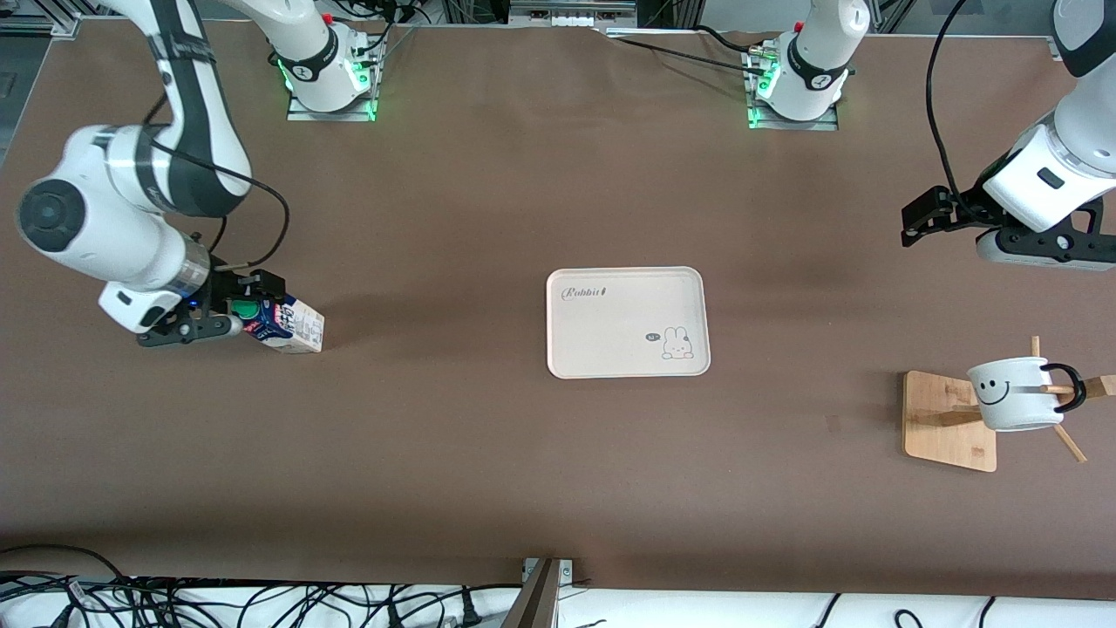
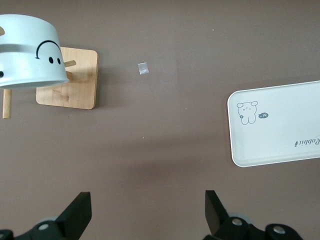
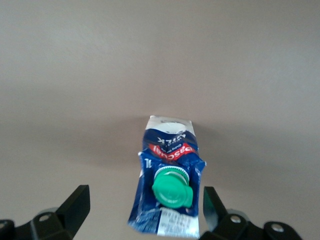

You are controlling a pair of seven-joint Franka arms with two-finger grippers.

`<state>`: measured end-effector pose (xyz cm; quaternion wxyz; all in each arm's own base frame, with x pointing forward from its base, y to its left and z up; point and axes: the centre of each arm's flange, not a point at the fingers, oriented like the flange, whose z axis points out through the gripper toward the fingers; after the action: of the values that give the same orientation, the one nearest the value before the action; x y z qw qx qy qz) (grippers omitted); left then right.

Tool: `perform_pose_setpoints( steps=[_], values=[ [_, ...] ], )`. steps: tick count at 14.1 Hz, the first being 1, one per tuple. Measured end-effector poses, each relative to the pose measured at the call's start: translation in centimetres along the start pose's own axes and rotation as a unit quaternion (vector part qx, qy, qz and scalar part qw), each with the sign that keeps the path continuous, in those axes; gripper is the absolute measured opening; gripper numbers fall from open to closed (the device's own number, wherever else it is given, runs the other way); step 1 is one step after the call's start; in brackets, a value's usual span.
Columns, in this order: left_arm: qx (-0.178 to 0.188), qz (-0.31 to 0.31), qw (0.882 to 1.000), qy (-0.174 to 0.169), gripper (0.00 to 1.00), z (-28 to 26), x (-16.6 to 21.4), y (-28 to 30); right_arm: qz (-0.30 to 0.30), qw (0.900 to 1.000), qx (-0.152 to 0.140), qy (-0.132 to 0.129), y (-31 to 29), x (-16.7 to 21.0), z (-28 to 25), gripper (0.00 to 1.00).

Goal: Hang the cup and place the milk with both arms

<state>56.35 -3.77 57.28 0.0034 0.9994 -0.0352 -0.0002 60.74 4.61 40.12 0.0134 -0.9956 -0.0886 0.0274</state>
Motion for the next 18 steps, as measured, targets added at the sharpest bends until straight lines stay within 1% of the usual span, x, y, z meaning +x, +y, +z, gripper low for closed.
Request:
perform_pose_setpoints(
  steps=[3, 4, 7, 9, 12, 13, 15, 18],
  values=[
    [0.0, 0.001, 1.0, 0.0, 1.0, 0.0, 0.0, 0.1, -0.008, 1.0, 0.001, 0.02, -0.6, 1.1, -5.9, 1.0],
    [0.0, 0.001, 1.0, 0.0, 1.0, 0.0, 0.0, 0.1, -0.01, 1.0, 0.002, 0.02, -0.8, 1.2, -7.3, 1.0],
    [0.0, 0.001, 1.0, 0.0, 1.0, 0.0, 0.0, 0.1, -0.012, 1.0, 0.01, -0.001, -0.9, 0.2, -10.9, 1.0],
    [0.0, 0.001, 1.0, 0.0, 1.0, 0.0, 0.0, 0.1, -0.012, 1.0, 0.017, 0.001, -0.5, -1.4, -14.4, 1.0],
    [0.0, 0.001, 1.0, 0.0, 1.0, 0.0, 0.0, 0.1, -0.007, 1.0, 0.008, 0.011, 0.7, -5.5, -19.5, 1.0],
    [0.0, 0.001, 1.0, 0.0, 1.0, 0.0, 0.0, 0.1, -0.006, 1.0, 0.009, 0.015, 1.0, -6.6, -20.2, 1.0],
    [0.0, 0.001, 1.0, 0.0, 1.0, 0.0, 0.0, 0.1, -0.006, 1.0, 0.01, 0.014, 1.4, -7.8, -20.0, 1.0],
    [0.0, 0.002, 1.0, 0.002, 1.0, 0.0, 0.0, 0.2, -0.005, 1.0, 0.001, 0.01, 1.6, -7.9, -19.3, 1.0]
  ],
)
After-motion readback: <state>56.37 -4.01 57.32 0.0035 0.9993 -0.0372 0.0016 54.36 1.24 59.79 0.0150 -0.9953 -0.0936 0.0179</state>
